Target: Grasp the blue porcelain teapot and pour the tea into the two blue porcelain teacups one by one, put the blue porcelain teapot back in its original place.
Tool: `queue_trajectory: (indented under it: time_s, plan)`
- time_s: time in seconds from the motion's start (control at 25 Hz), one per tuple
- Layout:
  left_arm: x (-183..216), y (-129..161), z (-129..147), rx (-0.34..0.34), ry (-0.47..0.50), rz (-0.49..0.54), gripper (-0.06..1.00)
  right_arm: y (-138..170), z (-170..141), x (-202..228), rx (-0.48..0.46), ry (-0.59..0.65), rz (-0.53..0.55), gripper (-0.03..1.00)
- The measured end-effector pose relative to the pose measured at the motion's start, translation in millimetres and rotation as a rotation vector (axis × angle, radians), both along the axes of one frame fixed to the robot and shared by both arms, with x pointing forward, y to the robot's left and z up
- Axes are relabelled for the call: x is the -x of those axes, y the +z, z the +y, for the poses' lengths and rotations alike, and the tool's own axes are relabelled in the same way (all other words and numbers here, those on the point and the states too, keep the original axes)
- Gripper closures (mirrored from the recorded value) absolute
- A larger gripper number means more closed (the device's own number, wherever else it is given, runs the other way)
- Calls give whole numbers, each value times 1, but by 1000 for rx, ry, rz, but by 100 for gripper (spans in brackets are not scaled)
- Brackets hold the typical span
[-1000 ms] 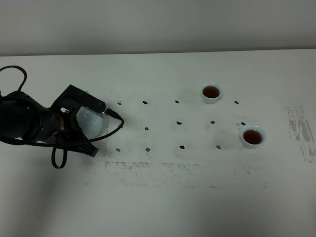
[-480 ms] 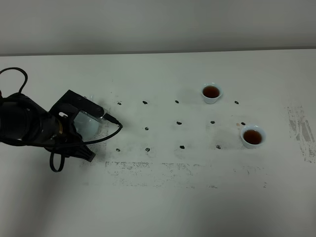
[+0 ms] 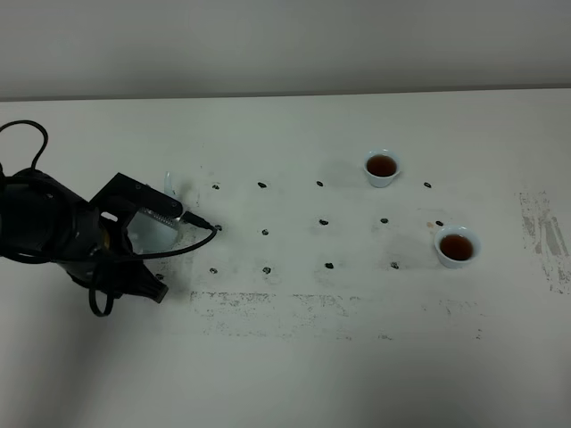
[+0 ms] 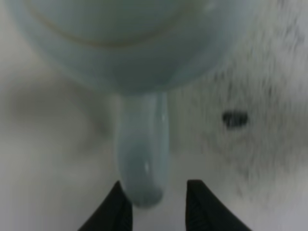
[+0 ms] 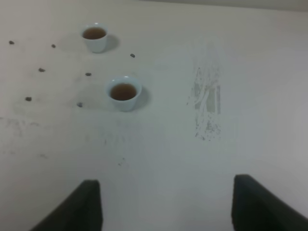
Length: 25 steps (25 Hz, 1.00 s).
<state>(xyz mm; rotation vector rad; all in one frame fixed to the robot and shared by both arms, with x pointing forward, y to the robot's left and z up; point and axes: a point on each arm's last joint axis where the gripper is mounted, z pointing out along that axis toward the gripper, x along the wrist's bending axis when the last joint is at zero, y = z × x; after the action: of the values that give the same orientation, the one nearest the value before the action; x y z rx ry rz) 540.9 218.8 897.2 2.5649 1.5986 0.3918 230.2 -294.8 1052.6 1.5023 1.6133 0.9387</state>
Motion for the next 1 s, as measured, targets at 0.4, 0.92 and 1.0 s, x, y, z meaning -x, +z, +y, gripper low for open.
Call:
queue_trajectory:
  time_s: [0.4,0.92,1.0]
  plan:
    - [26,30,-11,158,-29,160,67,0,0,0,0,0,0,38]
    - [93,174,35,217,-68,-239,65,0,0,0,0,0,0,38]
    - [107,184,51,175,-16,-241,65,0,0,0,0,0,0,38]
